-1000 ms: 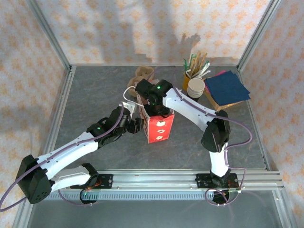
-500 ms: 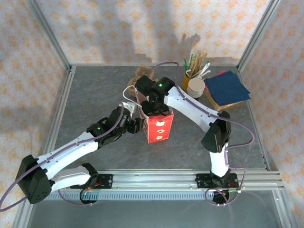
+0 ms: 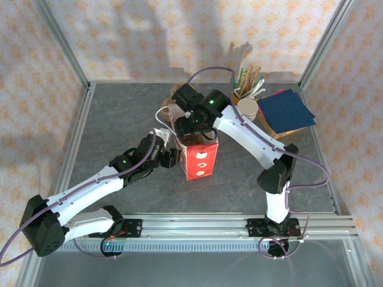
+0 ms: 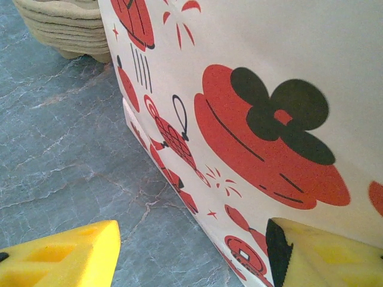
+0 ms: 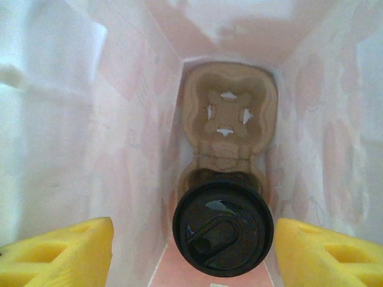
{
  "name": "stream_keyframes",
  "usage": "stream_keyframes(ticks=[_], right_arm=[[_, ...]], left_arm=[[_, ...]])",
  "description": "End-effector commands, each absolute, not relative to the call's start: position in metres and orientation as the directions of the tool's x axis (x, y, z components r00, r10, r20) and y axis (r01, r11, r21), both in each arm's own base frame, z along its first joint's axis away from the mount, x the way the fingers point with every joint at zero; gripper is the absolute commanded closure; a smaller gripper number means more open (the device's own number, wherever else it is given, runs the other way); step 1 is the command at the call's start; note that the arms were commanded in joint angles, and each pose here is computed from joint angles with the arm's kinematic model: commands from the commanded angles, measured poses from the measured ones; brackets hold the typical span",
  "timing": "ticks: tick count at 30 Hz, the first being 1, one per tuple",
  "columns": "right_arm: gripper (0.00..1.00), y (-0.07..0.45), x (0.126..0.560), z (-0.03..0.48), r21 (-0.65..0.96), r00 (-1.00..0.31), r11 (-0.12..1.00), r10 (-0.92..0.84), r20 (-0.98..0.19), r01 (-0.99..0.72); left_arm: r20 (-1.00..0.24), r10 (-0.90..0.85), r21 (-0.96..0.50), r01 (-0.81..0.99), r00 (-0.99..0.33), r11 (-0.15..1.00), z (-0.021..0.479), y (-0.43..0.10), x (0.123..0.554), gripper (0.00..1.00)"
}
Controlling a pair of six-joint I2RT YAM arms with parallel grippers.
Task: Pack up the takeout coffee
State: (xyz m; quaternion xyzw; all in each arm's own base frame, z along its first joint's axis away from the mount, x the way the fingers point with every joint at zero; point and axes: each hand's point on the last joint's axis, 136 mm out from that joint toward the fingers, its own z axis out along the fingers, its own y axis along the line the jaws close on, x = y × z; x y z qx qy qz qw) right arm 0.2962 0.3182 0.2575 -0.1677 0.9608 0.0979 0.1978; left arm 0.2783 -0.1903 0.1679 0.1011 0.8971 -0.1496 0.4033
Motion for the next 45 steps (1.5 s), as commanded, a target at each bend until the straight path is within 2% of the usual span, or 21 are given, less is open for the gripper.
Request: stream_keyframes(ticks=[1, 15, 26, 32, 35, 45], right_arm=[[0.3, 0.314, 0.293, 0.301, 0.159, -0.827, 0.918, -0.239, -0.508, -0.363], [0.29, 0.313, 0.289, 0.396, 0.303, -0.684, 0.846, -0.096, -0.723, -0.439], [0.28, 0.3, 0.29, 0.429, 0.353, -0.634, 0.829, -0.002, -0.774, -0.433], [0.28, 0.267, 0.307, 0.449, 0.374, -0.582, 0.854, 0.107, -0.806, -0.362], [0.28, 0.25, 0.319, 0.453, 0.369, -0.556, 0.873, 0.144, -0.818, -0.317], [0.27, 0.186, 0.374, 0.434, 0.322, -0.516, 0.938, 0.213, -0.83, -0.129]], left_arm=[[-0.773, 0.072, -0.159, 0.302, -0.631, 0.94, 0.179, -0.188, 0.282, 0.32], [-0.774, 0.068, -0.16, 0.297, -0.629, 0.941, 0.181, -0.187, 0.282, 0.32], [-0.777, 0.068, -0.158, 0.299, -0.626, 0.941, 0.184, -0.188, 0.283, 0.32], [-0.795, 0.045, -0.172, 0.296, -0.605, 0.94, 0.198, -0.186, 0.282, 0.31], [-0.807, 0.033, -0.169, 0.285, -0.589, 0.944, 0.205, -0.181, 0.281, 0.26], [-0.838, -0.023, -0.169, 0.218, -0.546, 0.961, 0.224, -0.158, 0.274, 0.2]])
